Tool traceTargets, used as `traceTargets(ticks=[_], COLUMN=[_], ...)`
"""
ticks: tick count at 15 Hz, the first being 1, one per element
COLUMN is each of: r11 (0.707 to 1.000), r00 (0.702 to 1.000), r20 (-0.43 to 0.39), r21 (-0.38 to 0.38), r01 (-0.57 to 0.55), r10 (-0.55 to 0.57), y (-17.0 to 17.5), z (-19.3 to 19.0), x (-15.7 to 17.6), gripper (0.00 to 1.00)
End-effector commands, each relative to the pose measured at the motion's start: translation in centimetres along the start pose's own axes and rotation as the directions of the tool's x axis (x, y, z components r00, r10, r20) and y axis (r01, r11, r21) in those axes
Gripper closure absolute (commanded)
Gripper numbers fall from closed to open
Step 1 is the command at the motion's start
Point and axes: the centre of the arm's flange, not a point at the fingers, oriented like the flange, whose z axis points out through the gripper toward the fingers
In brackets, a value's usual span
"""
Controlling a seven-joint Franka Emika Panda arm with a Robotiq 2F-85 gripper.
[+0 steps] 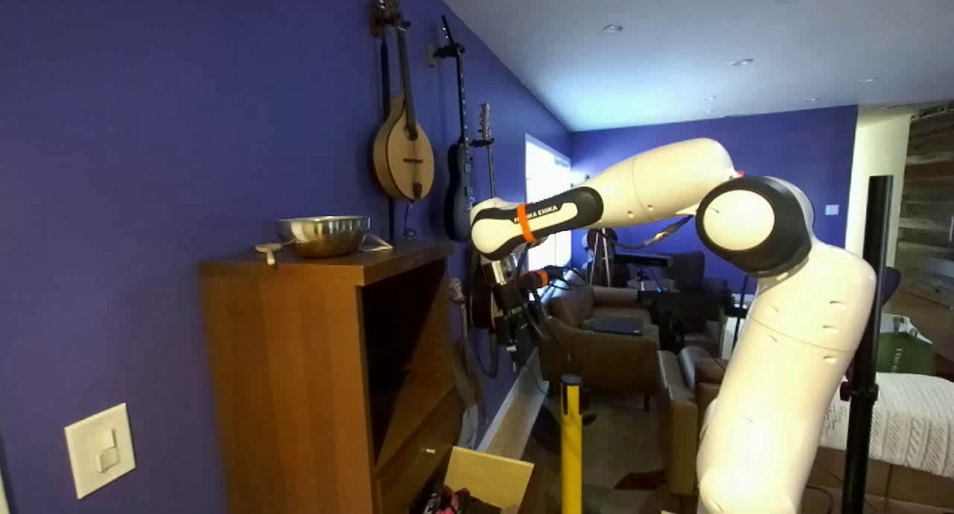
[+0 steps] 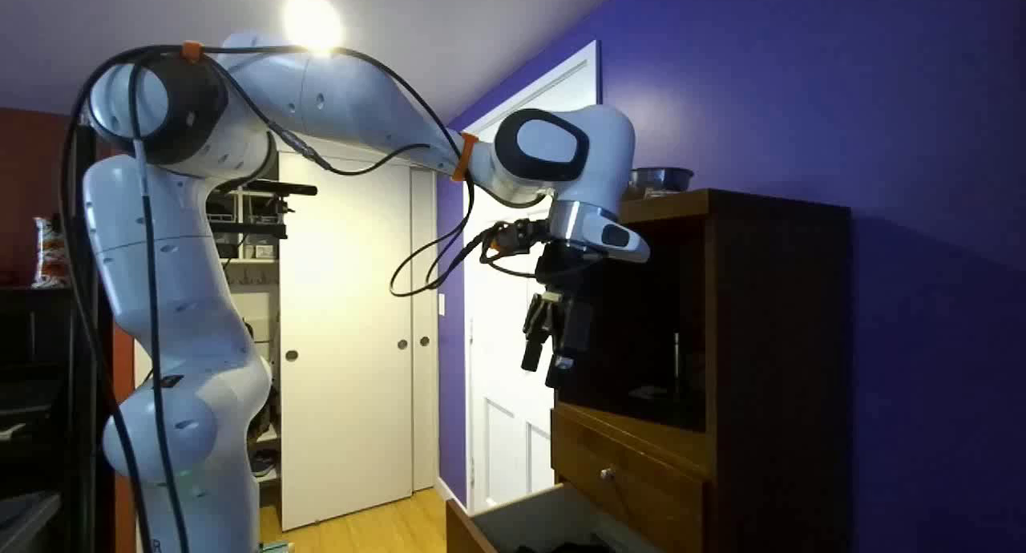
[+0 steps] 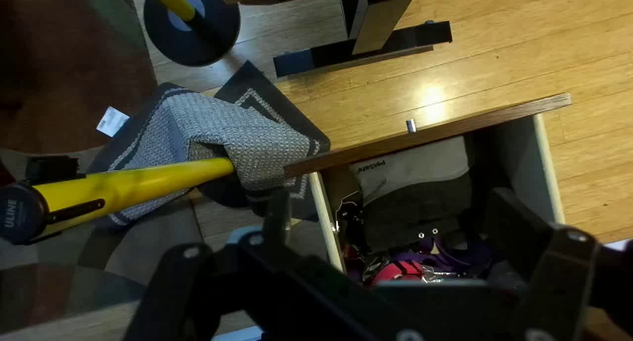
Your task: Pick up the chains with the pink straps and put it on the top brown shelf
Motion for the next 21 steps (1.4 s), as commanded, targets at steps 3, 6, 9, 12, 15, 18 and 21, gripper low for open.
traceTargets(ticks=[3,6,9,12,15,18,21], r11=[1.0,1.0,1.0,0.999,0.99,0.965,0.932], r00=[1.0,1.0,1.0,0.999,0.993,0.97,0.937], r20=[0.0,0.0,0.0,-0.011,0.013,0.023,0.028], r21=[0.0,0.0,0.0,0.037,0.08,0.095,0.1], r01=[0.0,0.0,0.0,-0.031,-0.117,-0.243,-0.348], r10=[0.0,0.0,0.0,0.032,0.117,0.242,0.347], y=[0.0,0.0,0.0,-0.4,-1.5,-2.3,-2.8], z=[0.0,0.0,0.0,0.5,2.0,4.3,7.4], x=[0.0,0.0,0.0,0.1,-0.1,0.0,-0.1], gripper=[0.0,0.0,0.0,0.0,0.0,0.0,0.0])
